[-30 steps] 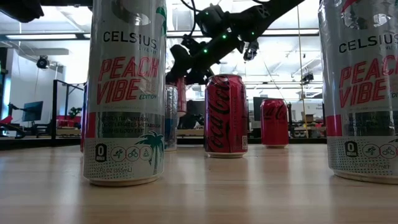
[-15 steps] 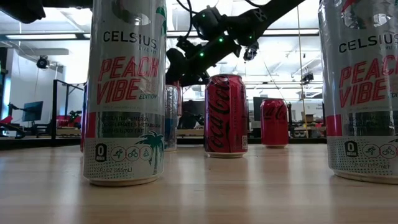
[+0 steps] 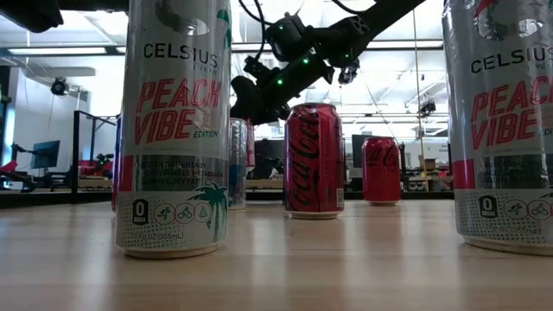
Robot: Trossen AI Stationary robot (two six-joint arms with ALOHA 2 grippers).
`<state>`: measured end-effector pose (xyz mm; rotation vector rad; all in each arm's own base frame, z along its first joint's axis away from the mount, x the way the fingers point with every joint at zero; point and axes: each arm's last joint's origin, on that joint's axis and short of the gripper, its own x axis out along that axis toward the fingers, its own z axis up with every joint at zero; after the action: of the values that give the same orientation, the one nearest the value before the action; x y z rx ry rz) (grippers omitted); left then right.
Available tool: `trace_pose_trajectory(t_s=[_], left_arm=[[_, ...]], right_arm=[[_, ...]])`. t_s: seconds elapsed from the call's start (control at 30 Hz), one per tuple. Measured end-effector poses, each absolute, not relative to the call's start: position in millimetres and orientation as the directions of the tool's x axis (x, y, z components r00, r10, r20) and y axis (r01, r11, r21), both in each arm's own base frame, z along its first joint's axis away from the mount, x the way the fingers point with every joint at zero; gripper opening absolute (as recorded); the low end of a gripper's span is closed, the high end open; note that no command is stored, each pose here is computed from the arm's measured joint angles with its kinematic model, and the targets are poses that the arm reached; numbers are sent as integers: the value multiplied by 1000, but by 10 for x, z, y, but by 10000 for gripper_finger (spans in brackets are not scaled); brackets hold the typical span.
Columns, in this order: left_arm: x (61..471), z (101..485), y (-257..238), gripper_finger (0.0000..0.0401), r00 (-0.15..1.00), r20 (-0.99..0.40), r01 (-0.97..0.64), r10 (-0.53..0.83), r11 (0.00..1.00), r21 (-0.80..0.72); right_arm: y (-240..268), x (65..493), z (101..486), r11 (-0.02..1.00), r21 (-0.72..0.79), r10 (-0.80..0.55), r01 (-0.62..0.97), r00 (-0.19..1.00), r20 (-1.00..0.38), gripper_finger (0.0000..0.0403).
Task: Place canned beverage on shelf
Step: Put the red white soda can on the shelf
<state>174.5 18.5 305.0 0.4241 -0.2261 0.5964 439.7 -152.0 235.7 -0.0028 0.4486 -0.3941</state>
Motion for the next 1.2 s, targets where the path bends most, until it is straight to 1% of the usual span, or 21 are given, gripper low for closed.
trace_pose_trajectory(t_s=[0.2, 0.47, 0.8, 1.2], left_arm=[[1745, 3050, 185, 374, 806, 325, -586, 494, 745, 320], [1748, 3042, 185, 374, 809, 318, -583, 495, 747, 321], [1755, 3025, 185, 374, 815, 302, -576, 495, 752, 322], [1756, 3022, 186, 374, 816, 299, -575, 495, 751, 324]], right_arm=[[-1520, 4397, 2355, 925, -88, -371, 370, 826, -424, 294], [-1522, 4395, 2351, 922, -99, -379, 374, 821, -427, 322], [-1523, 4392, 2337, 920, -105, -383, 377, 814, -437, 322], [-1520, 4381, 2319, 919, -105, -383, 379, 800, -462, 344]])
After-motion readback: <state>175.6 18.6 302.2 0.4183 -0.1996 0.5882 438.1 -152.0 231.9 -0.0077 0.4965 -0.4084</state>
